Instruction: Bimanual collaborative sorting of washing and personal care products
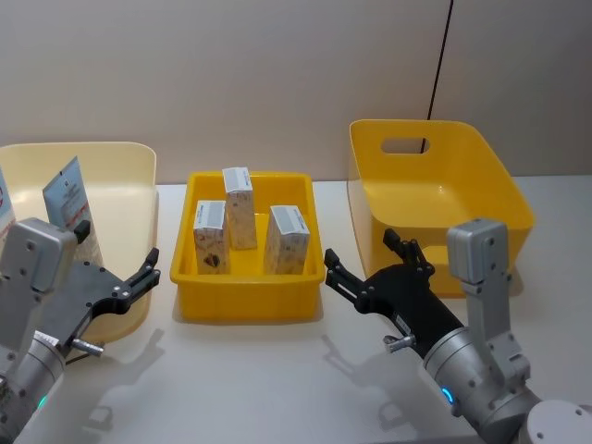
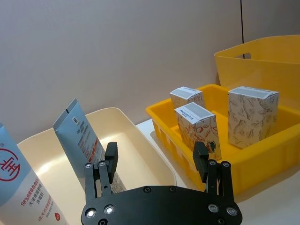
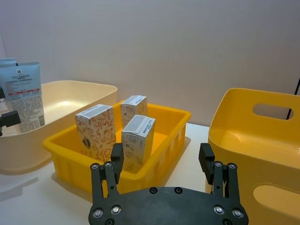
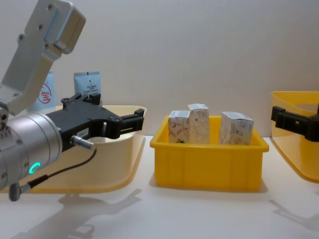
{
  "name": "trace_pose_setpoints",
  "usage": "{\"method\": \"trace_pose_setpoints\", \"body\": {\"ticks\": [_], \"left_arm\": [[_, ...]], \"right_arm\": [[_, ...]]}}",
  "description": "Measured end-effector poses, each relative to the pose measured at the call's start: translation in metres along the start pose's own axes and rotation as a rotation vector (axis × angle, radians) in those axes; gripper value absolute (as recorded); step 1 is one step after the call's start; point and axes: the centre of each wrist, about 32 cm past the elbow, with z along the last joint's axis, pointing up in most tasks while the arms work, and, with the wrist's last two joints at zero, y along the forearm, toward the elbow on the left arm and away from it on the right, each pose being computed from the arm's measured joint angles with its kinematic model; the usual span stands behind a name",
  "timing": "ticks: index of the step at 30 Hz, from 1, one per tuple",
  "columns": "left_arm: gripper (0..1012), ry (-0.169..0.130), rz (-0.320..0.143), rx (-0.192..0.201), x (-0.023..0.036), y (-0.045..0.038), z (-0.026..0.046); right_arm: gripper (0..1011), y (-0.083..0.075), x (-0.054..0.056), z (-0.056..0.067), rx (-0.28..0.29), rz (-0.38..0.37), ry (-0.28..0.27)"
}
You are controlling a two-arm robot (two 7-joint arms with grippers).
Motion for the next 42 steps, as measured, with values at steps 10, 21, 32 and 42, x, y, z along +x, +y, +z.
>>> {"method": "trace_pose_setpoints", "body": {"ticks": [10,21,32,42], "left_arm": [[1000,0.000,0.000,0.000,0.0000,0.0000,0.0000],[1000,0.000,0.000,0.000,0.0000,0.0000,0.0000],[1000,0.018,0.002,0.012,0.0021,0.0022,0.0021],[1000,0.034,0.026,0.036,0.0111,0.0127,0.0058]], "right_arm": [[1001,0.000,0.000,0.000,0.000,0.000,0.000],[1001,0.000,0.000,0.000,0.000,0.000,0.000],[1001,0.000,0.000,0.000,0.000,0.000,0.000],[1001,0.000,0.000,0.000,0.000,0.000,0.000]]}}
